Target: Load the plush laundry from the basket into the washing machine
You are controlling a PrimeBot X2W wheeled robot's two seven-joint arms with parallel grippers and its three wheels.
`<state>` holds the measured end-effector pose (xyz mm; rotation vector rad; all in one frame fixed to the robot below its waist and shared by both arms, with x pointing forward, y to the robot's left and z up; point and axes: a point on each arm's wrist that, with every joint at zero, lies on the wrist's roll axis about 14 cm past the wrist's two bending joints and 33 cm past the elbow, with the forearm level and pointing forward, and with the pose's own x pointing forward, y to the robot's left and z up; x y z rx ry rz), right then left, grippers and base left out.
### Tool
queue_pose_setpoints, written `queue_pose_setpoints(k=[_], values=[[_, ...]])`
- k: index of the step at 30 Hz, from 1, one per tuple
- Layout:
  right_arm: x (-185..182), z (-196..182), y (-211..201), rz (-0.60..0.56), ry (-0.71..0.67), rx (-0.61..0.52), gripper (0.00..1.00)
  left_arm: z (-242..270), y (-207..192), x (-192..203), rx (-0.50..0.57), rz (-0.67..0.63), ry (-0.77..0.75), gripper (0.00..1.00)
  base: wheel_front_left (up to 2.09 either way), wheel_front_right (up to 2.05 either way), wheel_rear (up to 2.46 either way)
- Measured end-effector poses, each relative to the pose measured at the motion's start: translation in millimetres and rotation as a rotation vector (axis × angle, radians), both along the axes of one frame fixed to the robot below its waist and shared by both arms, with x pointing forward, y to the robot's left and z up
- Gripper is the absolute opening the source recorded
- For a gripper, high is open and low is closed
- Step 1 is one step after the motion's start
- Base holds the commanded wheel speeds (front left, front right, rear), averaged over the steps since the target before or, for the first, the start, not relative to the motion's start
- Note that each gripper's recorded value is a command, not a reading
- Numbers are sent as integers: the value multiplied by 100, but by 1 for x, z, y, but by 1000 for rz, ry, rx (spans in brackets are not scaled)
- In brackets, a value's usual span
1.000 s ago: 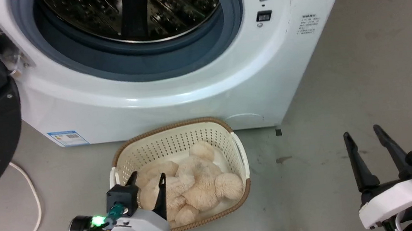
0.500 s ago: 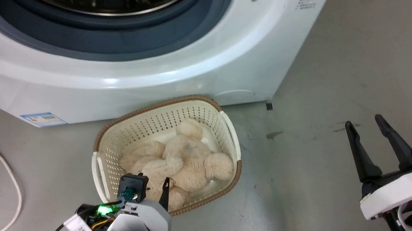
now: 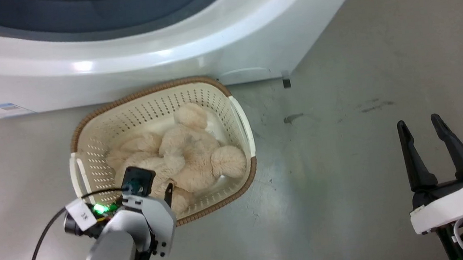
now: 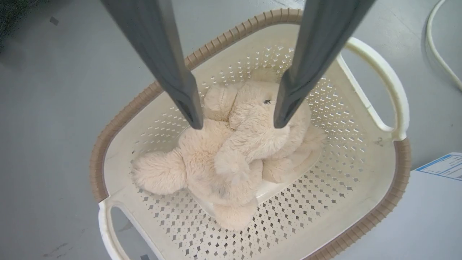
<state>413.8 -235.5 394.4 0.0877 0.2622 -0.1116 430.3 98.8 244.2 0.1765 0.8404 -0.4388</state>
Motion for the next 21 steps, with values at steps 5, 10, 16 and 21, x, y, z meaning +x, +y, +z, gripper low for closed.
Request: queue_pose_setpoints(k=[5, 10, 16, 21], values=[[1, -17, -7, -17, 36, -10, 100, -24, -5, 11, 35, -72, 43, 100, 0, 0, 0], [0, -30, -11, -34, 63, -7, 100, -42, -11, 16, 52, -111, 77, 100, 0, 0, 0], [3, -43, -17, -57, 80, 3, 100, -72, 3, 15, 140, -164, 152, 100, 0, 0, 0], [2, -59, -21, -72, 112, 9, 100, -91, 10, 26, 210, -205, 154, 100, 0, 0, 0]])
